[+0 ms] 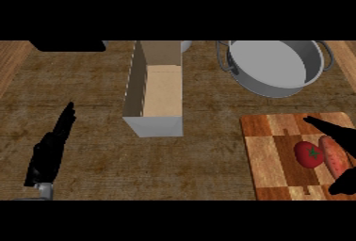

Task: Pick the tomato from the cutting board and place it in the cardboard box

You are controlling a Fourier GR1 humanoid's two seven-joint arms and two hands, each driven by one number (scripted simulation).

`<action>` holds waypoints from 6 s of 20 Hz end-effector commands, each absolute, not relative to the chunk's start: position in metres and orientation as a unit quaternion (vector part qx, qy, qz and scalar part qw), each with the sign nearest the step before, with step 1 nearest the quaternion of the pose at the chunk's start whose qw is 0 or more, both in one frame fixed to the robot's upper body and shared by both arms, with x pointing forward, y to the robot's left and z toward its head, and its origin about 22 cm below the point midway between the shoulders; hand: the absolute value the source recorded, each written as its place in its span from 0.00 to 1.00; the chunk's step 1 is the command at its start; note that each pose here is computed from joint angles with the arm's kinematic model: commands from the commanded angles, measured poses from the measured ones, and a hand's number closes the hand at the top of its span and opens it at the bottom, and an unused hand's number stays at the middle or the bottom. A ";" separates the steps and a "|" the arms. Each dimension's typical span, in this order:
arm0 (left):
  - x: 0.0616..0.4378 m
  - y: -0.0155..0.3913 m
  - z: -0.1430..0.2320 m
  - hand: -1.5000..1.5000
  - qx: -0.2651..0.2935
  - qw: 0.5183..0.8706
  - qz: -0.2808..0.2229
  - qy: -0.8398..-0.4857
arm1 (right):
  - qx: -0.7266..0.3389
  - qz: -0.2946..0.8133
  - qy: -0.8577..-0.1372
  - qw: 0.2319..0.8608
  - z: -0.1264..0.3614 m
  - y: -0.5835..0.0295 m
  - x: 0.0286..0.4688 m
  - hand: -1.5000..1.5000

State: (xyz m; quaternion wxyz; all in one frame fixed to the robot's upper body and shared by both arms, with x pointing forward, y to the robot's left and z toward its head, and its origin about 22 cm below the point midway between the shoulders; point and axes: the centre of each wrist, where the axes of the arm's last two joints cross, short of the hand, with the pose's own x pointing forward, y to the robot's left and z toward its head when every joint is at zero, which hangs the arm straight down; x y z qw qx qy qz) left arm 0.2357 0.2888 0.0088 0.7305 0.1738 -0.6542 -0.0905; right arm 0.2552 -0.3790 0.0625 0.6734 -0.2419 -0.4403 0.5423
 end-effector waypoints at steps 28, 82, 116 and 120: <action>0.238 0.290 -0.009 0.50 0.175 0.727 -0.084 -0.658 | -0.263 0.557 -0.450 0.646 0.020 -0.365 0.257 1.00; 0.251 0.275 0.018 0.50 0.155 0.720 -0.109 -0.668 | -0.495 0.172 -0.571 0.632 0.204 -0.013 0.336 1.00; 0.249 0.295 0.015 0.50 0.165 0.726 -0.088 -0.662 | -0.385 -0.193 -0.677 0.597 0.128 -0.059 0.410 0.00; 0.232 0.289 0.008 0.50 0.182 0.730 -0.084 -0.654 | -0.408 -0.213 -0.668 0.585 0.126 -0.085 0.406 0.00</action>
